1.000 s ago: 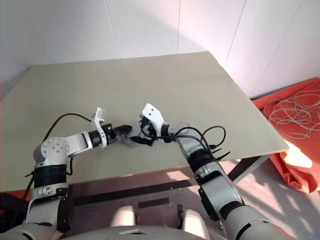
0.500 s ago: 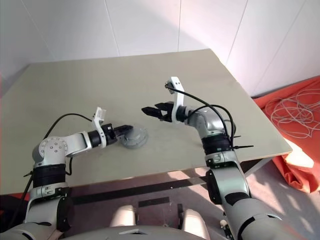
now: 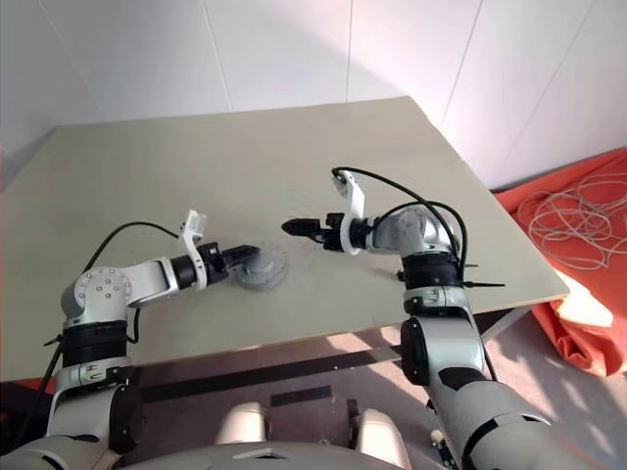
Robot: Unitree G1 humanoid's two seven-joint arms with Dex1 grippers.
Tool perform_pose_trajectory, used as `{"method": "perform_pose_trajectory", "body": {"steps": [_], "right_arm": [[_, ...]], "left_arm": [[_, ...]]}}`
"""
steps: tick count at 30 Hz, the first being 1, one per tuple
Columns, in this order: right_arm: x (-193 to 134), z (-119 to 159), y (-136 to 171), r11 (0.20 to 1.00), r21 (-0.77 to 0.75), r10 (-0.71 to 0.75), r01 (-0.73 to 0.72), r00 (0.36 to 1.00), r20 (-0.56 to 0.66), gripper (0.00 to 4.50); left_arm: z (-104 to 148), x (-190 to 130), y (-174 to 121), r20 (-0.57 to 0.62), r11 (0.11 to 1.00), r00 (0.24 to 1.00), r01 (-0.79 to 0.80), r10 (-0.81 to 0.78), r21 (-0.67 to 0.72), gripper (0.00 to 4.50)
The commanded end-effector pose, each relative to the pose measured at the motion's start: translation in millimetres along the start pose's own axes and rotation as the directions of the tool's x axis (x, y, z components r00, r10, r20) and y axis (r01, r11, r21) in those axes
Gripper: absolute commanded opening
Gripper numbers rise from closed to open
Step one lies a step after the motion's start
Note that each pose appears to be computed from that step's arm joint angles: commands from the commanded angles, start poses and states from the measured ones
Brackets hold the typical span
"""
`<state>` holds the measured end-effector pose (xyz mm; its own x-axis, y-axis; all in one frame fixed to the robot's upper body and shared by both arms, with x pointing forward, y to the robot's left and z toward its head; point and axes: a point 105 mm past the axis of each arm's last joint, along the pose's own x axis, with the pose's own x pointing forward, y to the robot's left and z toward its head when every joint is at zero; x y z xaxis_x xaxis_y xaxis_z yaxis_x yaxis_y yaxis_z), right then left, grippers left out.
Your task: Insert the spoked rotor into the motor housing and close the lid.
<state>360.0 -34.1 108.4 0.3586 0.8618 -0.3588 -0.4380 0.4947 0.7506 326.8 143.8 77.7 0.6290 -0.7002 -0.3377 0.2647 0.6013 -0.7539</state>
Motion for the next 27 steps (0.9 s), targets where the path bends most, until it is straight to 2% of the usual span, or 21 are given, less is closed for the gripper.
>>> {"method": "perform_pose_trajectory", "body": {"steps": [1,14,27], "right_arm": [[3,3,7,0.999,0.029,0.015,-0.015,1.000,0.015,4.49],[14,-18,-9,0.997,0.059,-0.044,0.046,0.999,-0.032,4.49],[36,-33,11,0.993,0.108,0.058,-0.051,0.996,-0.063,4.49]], "left_arm": [[-9,-3,13,-0.042,0.998,0.997,-0.070,0.069,-0.010,0.00],[-7,-5,15,-0.029,0.997,0.996,-0.082,0.081,-0.006,0.00],[-4,-8,17,-0.018,0.996,0.996,-0.093,0.093,-0.004,0.00]]}}
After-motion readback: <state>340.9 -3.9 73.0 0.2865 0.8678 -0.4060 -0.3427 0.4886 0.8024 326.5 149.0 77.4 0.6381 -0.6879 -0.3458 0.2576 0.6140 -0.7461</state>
